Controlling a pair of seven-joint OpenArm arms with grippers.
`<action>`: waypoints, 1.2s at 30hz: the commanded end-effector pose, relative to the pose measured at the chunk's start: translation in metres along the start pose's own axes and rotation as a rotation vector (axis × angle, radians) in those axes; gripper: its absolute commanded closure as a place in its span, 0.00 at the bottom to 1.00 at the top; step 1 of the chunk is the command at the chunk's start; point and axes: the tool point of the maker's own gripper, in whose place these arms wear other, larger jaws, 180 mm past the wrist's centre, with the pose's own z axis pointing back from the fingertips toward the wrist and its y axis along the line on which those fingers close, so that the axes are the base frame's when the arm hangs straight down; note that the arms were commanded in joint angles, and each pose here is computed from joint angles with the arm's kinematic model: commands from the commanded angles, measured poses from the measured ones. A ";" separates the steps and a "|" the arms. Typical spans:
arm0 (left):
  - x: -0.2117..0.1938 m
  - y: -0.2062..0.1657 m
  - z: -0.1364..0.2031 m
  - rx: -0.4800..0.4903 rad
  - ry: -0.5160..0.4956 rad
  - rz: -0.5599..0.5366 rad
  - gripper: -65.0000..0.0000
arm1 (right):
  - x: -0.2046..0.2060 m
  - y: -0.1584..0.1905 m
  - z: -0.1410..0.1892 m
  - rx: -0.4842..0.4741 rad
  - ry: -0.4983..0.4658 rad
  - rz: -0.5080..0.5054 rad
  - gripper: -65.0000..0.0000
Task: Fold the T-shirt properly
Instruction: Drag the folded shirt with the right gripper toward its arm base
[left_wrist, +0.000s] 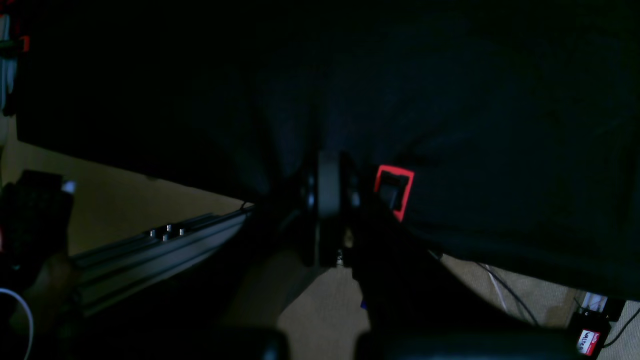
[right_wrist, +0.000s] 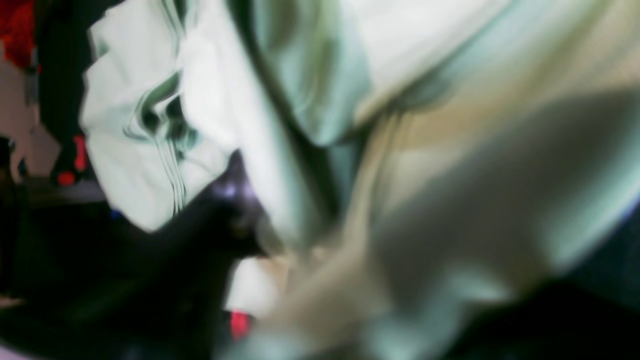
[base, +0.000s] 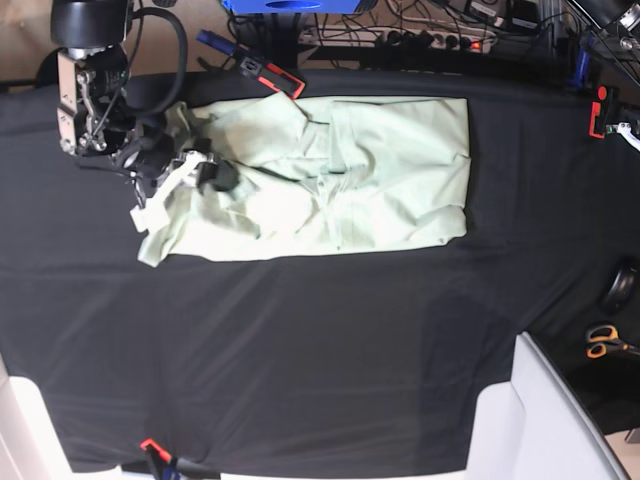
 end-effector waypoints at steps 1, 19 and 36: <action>0.012 0.014 0.005 0.033 -0.036 -0.007 1.00 | -0.005 0.000 -0.002 -0.004 0.034 0.005 0.85; 0.011 0.009 0.005 0.028 -0.037 -0.003 1.00 | 0.073 -0.123 0.080 -0.271 -0.039 0.019 1.00; 0.012 0.009 0.005 0.029 -0.040 -0.003 1.00 | 0.112 -0.122 0.118 -0.594 -0.149 0.006 1.00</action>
